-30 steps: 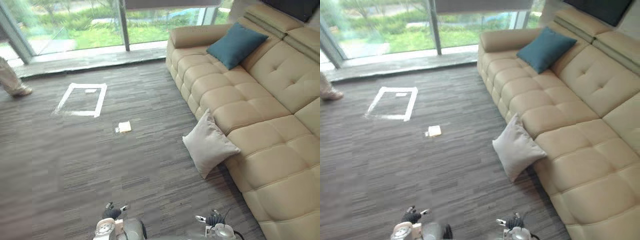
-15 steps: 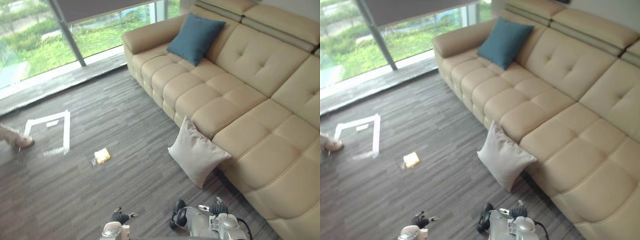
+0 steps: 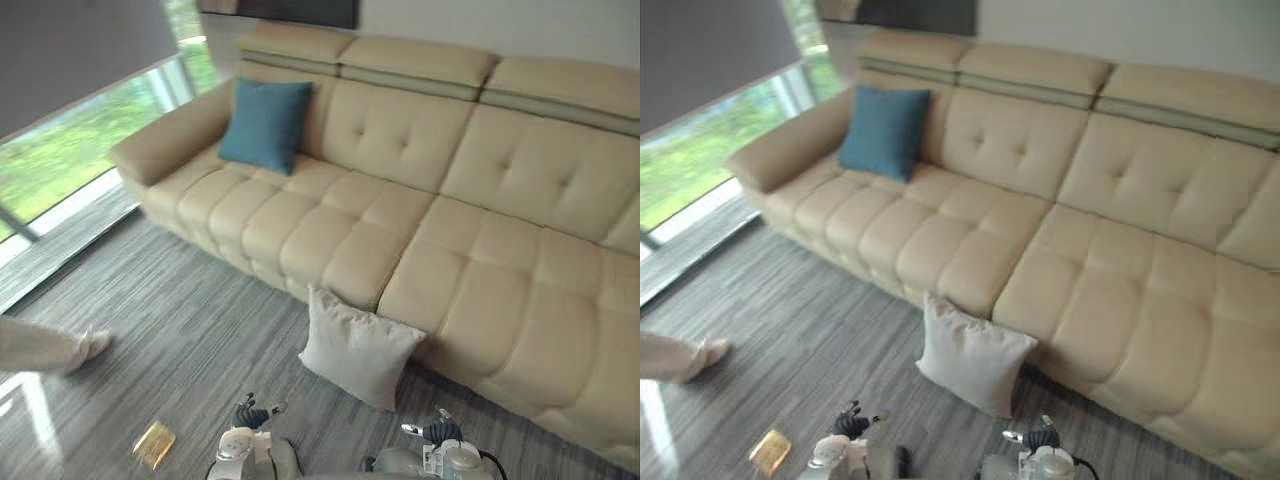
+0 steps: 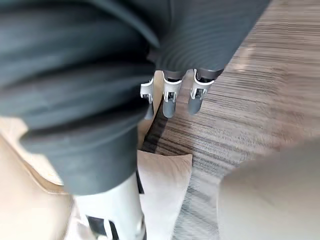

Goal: Pick up cushions and gather them together orderly.

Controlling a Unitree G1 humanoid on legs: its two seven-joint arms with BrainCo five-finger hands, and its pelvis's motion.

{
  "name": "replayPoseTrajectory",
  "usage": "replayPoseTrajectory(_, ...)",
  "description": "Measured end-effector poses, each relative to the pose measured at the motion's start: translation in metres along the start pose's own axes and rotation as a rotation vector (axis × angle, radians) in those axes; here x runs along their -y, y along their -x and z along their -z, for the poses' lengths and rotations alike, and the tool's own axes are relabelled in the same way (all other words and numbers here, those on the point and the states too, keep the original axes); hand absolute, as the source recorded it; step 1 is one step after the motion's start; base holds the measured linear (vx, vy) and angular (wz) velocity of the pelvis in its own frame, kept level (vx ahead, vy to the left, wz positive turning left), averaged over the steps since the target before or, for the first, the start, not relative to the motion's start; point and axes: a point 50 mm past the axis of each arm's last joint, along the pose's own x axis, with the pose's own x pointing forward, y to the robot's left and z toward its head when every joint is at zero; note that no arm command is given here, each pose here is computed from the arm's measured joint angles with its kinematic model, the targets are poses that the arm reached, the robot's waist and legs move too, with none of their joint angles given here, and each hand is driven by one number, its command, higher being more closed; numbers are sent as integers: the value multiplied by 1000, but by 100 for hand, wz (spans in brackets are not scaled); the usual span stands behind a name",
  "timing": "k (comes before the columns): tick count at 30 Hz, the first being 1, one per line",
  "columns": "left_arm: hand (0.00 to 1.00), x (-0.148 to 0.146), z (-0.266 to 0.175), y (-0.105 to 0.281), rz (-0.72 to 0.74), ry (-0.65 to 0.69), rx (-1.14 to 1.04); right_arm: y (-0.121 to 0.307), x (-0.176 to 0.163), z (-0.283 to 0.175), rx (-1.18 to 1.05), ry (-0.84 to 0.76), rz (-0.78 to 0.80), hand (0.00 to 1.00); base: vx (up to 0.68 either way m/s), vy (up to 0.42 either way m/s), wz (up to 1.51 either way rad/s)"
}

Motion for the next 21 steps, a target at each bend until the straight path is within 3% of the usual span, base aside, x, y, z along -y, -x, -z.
replayPoseTrajectory(7,0,2,9,1,12,-51,-32,-2,1,-6,23,1,-3,0,139,179,-76)
replayPoseTrajectory(15,0,22,12,2,95,-118,-58,-9,22,-14,22,-8,53,0,134,-65,-26)
replayPoseTrajectory(21,0,21,3,1,94,-130,-9,-7,18,-5,-13,-12,49,0,25,-53,-17)
